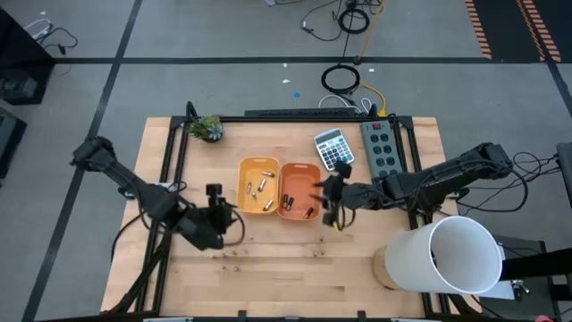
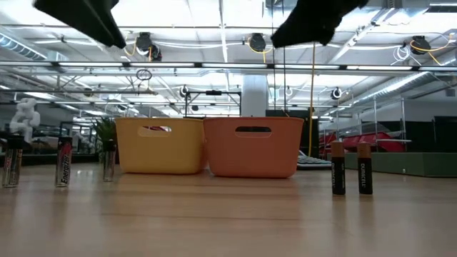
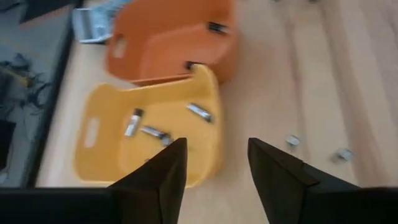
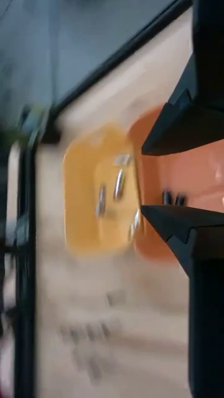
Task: Sort batteries
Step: Put the black battery into the orange bin
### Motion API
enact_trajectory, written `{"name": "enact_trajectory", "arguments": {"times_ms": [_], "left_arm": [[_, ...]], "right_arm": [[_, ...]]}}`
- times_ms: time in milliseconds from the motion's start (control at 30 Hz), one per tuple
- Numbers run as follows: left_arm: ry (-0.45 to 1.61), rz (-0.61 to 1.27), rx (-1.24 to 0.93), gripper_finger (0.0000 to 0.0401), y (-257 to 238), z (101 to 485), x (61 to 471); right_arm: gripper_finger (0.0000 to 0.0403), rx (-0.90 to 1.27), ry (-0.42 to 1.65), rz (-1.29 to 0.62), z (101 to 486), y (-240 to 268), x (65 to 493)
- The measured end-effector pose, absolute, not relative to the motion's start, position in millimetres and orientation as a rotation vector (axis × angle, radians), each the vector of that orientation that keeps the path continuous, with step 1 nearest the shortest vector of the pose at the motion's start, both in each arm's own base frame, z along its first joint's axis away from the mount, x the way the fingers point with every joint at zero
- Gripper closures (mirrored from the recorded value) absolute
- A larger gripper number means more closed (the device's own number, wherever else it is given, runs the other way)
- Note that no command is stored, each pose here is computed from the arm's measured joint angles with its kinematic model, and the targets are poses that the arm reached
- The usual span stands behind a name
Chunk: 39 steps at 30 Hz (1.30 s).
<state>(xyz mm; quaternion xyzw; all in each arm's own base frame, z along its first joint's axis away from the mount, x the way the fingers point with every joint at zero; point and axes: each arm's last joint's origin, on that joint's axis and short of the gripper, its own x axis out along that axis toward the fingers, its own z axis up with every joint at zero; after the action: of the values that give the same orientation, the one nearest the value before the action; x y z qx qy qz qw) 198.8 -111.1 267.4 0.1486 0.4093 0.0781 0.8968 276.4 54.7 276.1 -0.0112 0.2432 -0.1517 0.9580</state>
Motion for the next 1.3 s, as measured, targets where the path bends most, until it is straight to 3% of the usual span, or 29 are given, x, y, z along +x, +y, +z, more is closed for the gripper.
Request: {"name": "enact_trajectory", "arguments": {"times_ms": [100, 200, 367, 533, 667, 867, 1067, 1300], "left_arm": [[0.805, 0.246, 0.311, 0.0232, -97.7, 269.2, 192.0], [0.791, 0.321, 0.353, 0.0241, -87.4, 265.5, 184.8], [0.821, 0.388, 0.351, 0.0252, -69.5, 249.4, 180.4], [0.801, 0.399, 0.332, 0.0253, -57.3, 235.6, 182.9], [0.761, 0.376, 0.325, 0.0253, -51.4, 233.8, 187.6], [0.596, 0.343, 0.339, 0.0254, -54.4, 227.3, 199.1], [0.525, 0.341, 0.319, 0.0254, -55.6, 223.4, 201.9], [0.526, 0.343, 0.32, 0.0254, -55.8, 222.7, 202.6]], "right_arm": [[0.0277, -0.02, 0.51, -0.445, 272.7, 47.6, 273.4], [0.0293, -0.048, 0.51, -0.463, 267.6, 47.6, 274.4], [0.0327, -0.096, 0.487, -0.378, 243.3, 48.2, 280.8], [0.0343, -0.101, 0.484, -0.174, 220.9, 48.1, 279.9], [0.0334, -0.068, 0.505, -0.082, 218.9, 56.2, 277.8], [0.0312, -0.054, 0.795, -0.101, 191.4, 79.4, 267.3], [0.0289, -0.021, 0.764, -0.023, 207.9, 113.5, 268.6], [0.0269, 0.018, 0.825, -0.071, 191.4, 123.0, 267.8]]}}
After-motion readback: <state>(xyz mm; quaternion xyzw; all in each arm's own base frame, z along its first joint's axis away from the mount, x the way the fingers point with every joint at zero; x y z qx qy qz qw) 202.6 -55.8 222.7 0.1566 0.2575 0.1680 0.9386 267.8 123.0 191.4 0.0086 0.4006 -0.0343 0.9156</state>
